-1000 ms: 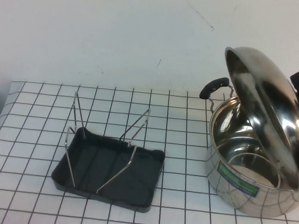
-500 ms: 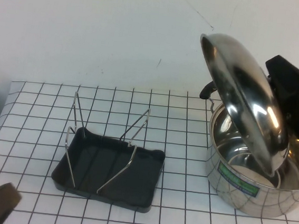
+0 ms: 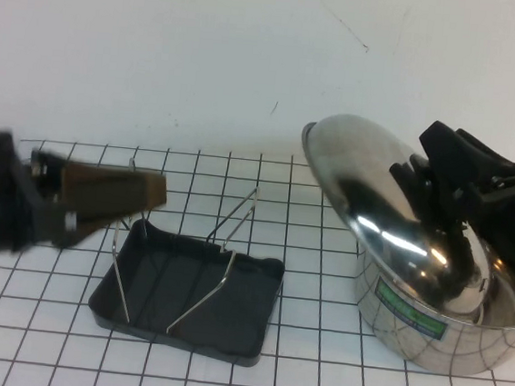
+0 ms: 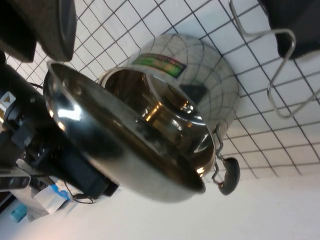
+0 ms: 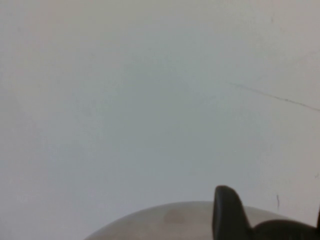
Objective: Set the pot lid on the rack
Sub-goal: Hand over the pot lid
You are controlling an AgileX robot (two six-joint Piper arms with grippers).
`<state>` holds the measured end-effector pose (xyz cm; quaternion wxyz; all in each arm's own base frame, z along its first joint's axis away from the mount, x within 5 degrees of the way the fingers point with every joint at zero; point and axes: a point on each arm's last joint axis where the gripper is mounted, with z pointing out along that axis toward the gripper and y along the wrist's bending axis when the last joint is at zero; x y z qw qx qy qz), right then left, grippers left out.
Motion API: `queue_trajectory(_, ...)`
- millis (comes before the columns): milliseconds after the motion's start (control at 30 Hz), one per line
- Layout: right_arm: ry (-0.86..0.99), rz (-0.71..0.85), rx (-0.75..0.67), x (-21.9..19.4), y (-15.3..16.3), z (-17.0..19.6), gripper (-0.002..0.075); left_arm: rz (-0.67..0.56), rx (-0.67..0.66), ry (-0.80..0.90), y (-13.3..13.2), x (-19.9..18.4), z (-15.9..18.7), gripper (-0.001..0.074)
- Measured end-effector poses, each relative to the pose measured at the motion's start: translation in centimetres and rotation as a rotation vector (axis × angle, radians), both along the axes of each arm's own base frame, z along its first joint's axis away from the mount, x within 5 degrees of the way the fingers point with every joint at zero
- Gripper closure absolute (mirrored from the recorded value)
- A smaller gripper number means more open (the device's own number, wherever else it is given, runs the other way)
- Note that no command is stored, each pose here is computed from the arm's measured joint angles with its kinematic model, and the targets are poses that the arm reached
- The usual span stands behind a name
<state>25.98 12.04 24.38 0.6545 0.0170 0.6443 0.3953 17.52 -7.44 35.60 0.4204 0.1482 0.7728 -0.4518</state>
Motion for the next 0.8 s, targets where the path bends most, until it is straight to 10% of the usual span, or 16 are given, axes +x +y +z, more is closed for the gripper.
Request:
queue_trajectory(333, -0.111, -0.002, -0.182, -0.1, 0.3, 0.1, 0.0390, -0.054, -0.078, 0.067, -0.7, 4.4, 1.3, 0.0619)
queue_trajectory(600, -0.187, 0.005, -0.229, 0.4, 0.7, 1.2, 0.0390, -0.138, -0.212, 0.228, -6.1, 6.6, -1.1, 0.0228)
queue_trajectory(800, -0.221, 0.000, -0.276, 0.4, 0.8, 1.2, 0.0390, -0.140, -0.214, 0.278, -8.9, 8.1, -3.3, 0.0162)
